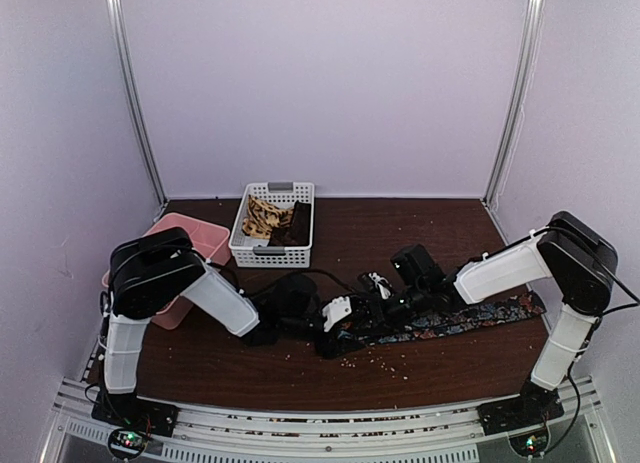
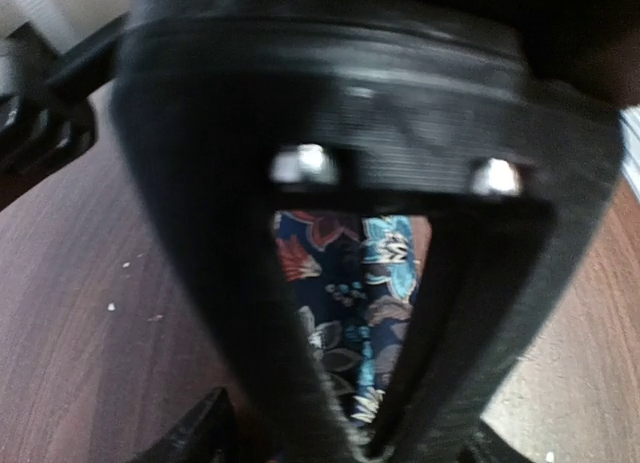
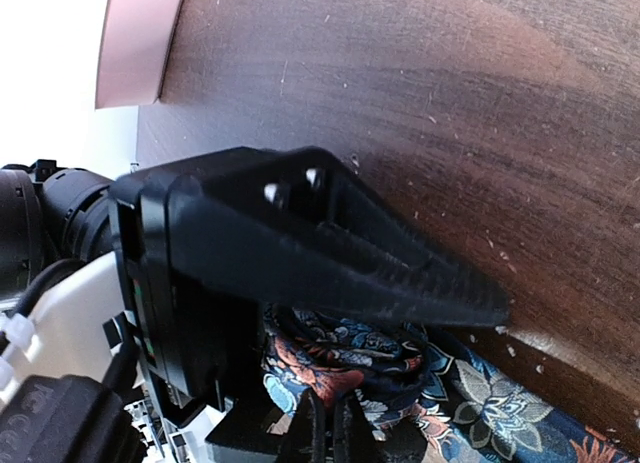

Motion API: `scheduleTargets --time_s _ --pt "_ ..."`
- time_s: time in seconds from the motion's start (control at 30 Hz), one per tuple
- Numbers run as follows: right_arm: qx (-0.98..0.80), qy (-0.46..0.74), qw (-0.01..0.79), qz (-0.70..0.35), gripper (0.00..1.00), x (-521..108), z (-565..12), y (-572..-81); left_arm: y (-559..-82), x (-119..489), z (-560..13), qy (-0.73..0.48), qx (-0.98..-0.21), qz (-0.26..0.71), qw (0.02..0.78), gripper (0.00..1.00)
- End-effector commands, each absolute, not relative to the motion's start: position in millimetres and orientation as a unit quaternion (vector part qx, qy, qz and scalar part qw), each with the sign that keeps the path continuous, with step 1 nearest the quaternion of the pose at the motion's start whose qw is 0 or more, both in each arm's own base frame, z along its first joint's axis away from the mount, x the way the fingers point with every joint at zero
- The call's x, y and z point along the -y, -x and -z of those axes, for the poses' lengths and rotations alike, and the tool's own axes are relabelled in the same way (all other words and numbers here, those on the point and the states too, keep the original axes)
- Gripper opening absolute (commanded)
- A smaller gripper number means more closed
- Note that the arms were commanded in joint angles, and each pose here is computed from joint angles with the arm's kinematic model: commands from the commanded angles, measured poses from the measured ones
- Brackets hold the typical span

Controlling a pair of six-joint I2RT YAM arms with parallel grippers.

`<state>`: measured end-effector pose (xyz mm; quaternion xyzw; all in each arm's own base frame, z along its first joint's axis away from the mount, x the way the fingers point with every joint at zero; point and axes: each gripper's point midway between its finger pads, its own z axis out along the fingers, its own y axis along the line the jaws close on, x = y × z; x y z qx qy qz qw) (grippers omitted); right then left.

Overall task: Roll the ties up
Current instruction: Roll the tie at the center of the board.

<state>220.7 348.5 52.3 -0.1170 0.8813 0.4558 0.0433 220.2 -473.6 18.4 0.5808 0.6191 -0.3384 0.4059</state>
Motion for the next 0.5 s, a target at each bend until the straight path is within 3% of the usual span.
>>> scheduleTargets --time_s 0.0,0.27,0.47 --pt "-0.878 0.113 0.045 -0.464 0.00 -350 -56 -223 -196 444 26 -0.616 -0.644 0.313 0.329 0.63" --pt "-0.867 0.110 0.037 -0.484 0.00 -362 -63 -221 -189 425 24 -0.621 -0.644 0.311 0.320 0.28" --pt "-0.871 0.123 0.024 -0.474 0.00 -362 -57 -216 -185 417 12 -0.632 -0.629 0.308 0.331 0.26"
